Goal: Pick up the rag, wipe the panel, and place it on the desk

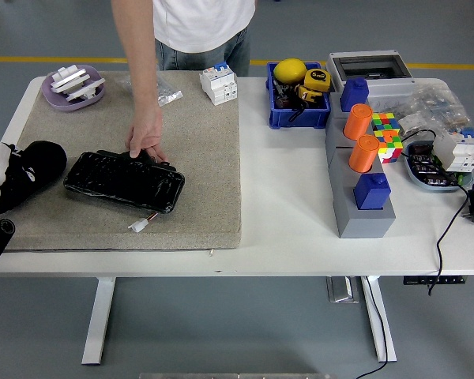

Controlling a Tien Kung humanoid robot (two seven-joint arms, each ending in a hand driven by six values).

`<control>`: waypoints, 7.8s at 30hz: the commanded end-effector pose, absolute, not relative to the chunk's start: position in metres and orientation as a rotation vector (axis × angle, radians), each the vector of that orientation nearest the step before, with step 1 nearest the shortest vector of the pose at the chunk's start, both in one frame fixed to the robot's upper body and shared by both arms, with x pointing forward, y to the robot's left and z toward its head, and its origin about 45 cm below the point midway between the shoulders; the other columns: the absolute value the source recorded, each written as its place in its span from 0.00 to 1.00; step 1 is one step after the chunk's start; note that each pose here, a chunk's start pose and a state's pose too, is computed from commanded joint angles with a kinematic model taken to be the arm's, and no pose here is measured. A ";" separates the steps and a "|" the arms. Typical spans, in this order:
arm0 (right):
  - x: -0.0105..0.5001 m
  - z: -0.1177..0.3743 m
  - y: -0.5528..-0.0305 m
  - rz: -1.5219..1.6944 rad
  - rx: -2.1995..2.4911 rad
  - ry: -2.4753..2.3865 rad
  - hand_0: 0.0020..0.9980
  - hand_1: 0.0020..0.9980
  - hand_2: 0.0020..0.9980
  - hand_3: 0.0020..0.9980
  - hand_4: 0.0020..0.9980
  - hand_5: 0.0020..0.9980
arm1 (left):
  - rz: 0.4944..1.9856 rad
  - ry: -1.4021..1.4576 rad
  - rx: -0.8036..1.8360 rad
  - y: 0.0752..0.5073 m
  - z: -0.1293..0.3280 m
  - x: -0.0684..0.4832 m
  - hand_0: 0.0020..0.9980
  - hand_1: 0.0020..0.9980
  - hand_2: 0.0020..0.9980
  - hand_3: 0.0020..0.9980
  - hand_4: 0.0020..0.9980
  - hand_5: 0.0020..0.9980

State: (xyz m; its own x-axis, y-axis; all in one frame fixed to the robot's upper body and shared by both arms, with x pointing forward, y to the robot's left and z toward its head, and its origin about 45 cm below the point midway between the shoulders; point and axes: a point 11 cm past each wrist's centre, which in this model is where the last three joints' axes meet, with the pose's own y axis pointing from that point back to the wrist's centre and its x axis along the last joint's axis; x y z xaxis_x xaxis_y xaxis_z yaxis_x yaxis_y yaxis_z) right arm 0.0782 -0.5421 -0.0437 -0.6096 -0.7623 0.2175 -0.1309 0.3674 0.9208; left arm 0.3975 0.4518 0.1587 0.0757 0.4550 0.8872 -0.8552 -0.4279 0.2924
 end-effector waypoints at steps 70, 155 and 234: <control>0.074 -0.044 -0.543 -1.262 0.772 -1.979 0.75 0.64 0.67 0.57 0.93 0.43 | 1.394 -0.902 1.052 0.288 0.166 0.364 0.23 0.46 0.61 0.41 0.00 0.00; 0.073 -0.043 -0.544 -1.264 0.765 -1.977 0.75 0.65 0.67 0.57 0.93 0.43 | 1.555 -0.867 1.278 0.381 0.169 0.386 0.29 0.44 0.58 0.43 0.00 0.00; 0.074 -0.043 -0.545 -1.267 0.761 -1.988 0.75 0.65 0.67 0.57 0.92 0.43 | 1.438 -0.864 1.199 0.324 0.158 0.372 0.30 0.44 0.57 0.44 0.00 0.00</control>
State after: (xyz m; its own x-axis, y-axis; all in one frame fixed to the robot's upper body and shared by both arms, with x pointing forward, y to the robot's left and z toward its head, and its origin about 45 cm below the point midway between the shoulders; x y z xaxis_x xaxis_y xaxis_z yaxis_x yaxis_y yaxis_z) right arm 0.0736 -0.5452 -0.0428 -0.6188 -0.7559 0.2138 -0.1255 0.3639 0.9230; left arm 0.3723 0.3237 0.1578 0.0256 0.2565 0.9662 -0.9735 -0.2134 0.0824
